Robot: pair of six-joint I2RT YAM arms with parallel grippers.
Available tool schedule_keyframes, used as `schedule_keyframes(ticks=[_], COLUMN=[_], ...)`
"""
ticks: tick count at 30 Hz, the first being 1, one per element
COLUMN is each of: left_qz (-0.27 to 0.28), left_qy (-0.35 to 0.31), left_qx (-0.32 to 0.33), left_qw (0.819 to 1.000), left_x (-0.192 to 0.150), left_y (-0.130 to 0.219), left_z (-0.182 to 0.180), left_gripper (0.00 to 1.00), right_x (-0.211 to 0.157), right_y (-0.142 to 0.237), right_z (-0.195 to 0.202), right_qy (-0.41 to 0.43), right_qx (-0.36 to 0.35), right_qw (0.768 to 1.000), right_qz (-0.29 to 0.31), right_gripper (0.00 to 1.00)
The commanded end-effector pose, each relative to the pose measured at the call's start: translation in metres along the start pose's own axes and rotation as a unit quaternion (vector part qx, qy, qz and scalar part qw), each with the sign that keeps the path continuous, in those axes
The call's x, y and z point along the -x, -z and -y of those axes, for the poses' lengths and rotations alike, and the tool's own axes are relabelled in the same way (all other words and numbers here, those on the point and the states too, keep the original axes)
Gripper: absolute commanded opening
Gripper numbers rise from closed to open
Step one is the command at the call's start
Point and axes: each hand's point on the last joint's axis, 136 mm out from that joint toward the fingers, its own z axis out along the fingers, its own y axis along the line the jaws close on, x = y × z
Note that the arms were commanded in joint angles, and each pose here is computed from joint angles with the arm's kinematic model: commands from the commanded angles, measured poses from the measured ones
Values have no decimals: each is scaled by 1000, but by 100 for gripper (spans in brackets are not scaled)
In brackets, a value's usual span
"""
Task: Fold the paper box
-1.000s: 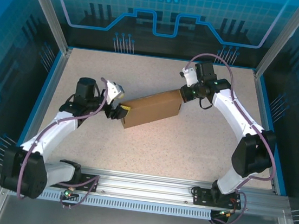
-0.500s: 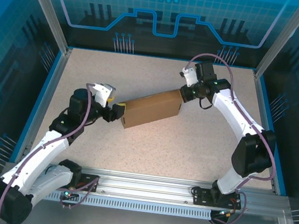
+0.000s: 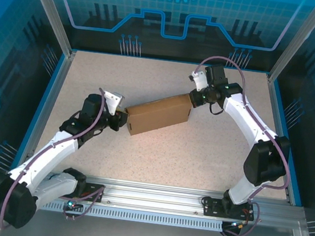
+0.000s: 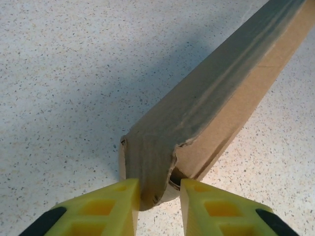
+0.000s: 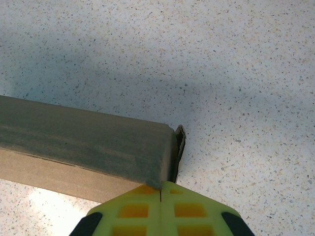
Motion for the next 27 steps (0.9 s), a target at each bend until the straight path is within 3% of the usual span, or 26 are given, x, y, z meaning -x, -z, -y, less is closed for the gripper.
schedule_keyframes(ticks=[1,14,20,27], left_qz=[14,29,30,25], left_qy=[-1,33,96,152], left_qx=[13,15,-1,-23], left_qw=[1000,999,995,988], left_x=[14,24,28,30], left_y=[2,1,3,11], left_z=[-2,-3,3,12], left_gripper=[24,9,1,0], right_x=[4,1,-1,-11], right_y=[3,1,1,-3], right_z=[-3,-4,-6,-6], right_qy=[-5,-3,-1,-2], right_qx=[7,9,9,1], right_qw=[1000,1000,1000,1000], right_qz=[4,-2,-4,-12], right_gripper=[2,2,2,2])
